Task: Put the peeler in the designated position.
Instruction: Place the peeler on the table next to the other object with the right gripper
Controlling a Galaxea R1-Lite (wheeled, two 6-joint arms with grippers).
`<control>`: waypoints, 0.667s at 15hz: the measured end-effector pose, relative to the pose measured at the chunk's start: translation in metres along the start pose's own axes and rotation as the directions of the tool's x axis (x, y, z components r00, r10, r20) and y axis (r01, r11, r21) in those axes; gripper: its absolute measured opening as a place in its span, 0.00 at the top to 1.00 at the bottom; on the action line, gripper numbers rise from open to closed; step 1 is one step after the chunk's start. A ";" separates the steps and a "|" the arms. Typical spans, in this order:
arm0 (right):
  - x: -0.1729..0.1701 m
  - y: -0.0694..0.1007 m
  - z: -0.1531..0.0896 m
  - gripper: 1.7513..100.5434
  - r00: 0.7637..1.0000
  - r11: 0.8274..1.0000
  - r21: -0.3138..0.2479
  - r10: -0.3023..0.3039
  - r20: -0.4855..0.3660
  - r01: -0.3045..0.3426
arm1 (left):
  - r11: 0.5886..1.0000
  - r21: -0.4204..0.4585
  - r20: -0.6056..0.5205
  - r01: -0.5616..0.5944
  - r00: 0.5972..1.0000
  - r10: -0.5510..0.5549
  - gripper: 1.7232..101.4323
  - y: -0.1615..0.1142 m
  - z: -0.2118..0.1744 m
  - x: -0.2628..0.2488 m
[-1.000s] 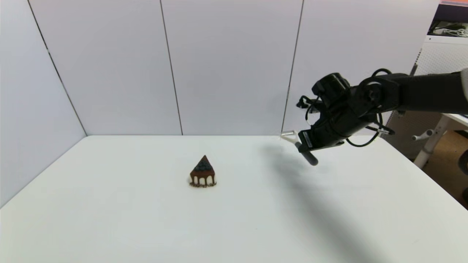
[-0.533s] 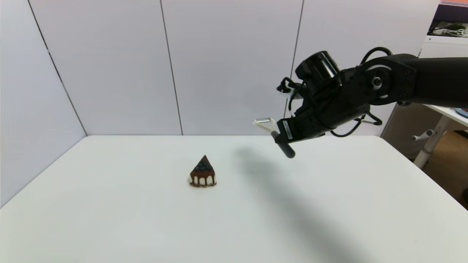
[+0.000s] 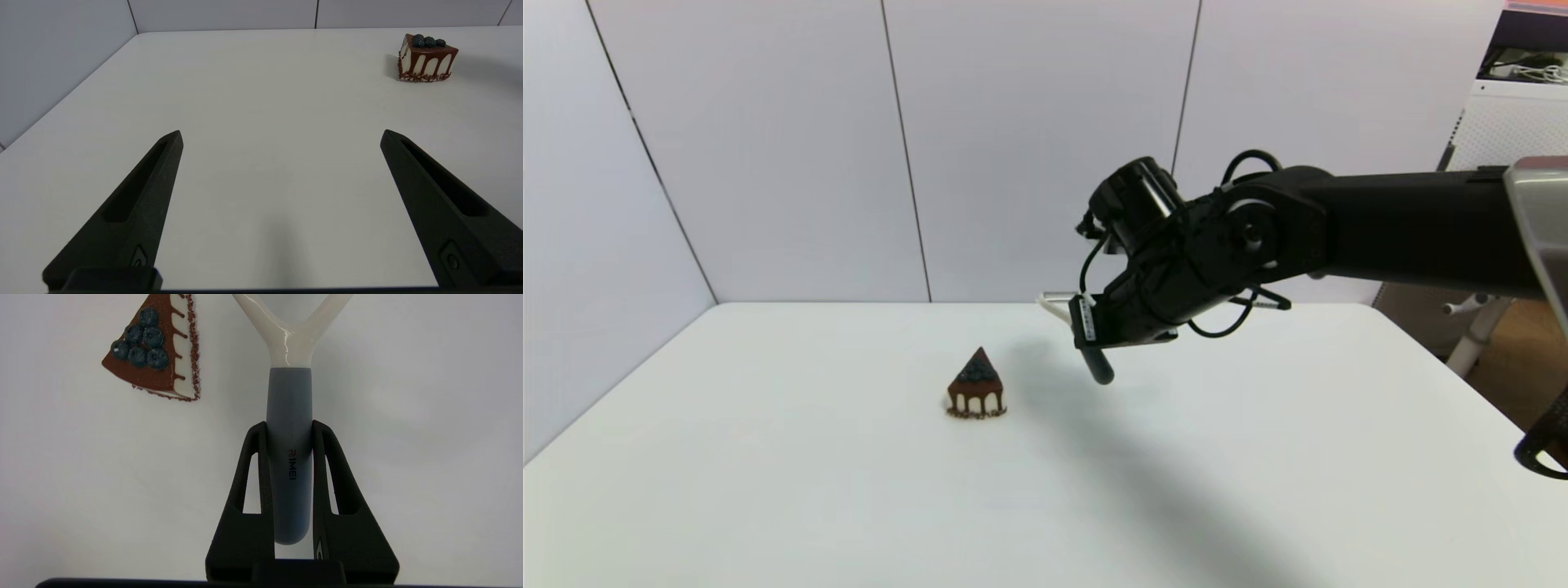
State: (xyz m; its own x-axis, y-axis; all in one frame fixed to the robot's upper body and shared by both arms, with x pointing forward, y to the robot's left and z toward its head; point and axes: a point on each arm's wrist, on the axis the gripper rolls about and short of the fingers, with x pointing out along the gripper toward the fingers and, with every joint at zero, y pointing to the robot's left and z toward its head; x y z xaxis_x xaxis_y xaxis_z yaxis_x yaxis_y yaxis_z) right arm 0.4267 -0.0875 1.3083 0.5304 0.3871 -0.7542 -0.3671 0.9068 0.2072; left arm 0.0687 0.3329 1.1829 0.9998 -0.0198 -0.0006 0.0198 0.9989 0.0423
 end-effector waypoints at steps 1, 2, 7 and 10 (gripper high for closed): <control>0.007 0.000 -0.002 0.85 1.000 1.000 0.007 -0.003 -0.012 0.003 | 1.000 0.000 0.000 0.000 1.000 0.000 0.04 0.000 0.000 0.000; 0.013 0.000 -0.003 0.85 1.000 1.000 0.010 -0.005 -0.023 0.005 | 1.000 0.000 0.000 0.000 1.000 0.000 0.04 0.000 0.000 0.000; 0.037 0.006 -0.013 0.85 0.997 1.000 -0.002 -0.012 -0.075 0.011 | 1.000 0.000 0.000 0.000 1.000 0.000 0.04 0.000 0.000 0.000; 0.048 0.010 -0.019 0.85 0.995 1.000 -0.012 -0.013 -0.101 0.012 | 1.000 0.000 0.000 0.000 1.000 0.000 0.04 0.000 0.000 0.000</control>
State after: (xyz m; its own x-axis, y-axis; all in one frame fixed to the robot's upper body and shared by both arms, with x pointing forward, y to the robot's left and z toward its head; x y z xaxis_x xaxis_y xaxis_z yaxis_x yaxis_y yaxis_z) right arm 0.4338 -0.0631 1.2623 0.4553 0.3565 -0.8159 -0.3700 0.9092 0.1908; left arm 0.0688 0.3329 1.1829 0.9998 -0.0202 -0.0009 0.0202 0.9989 0.0427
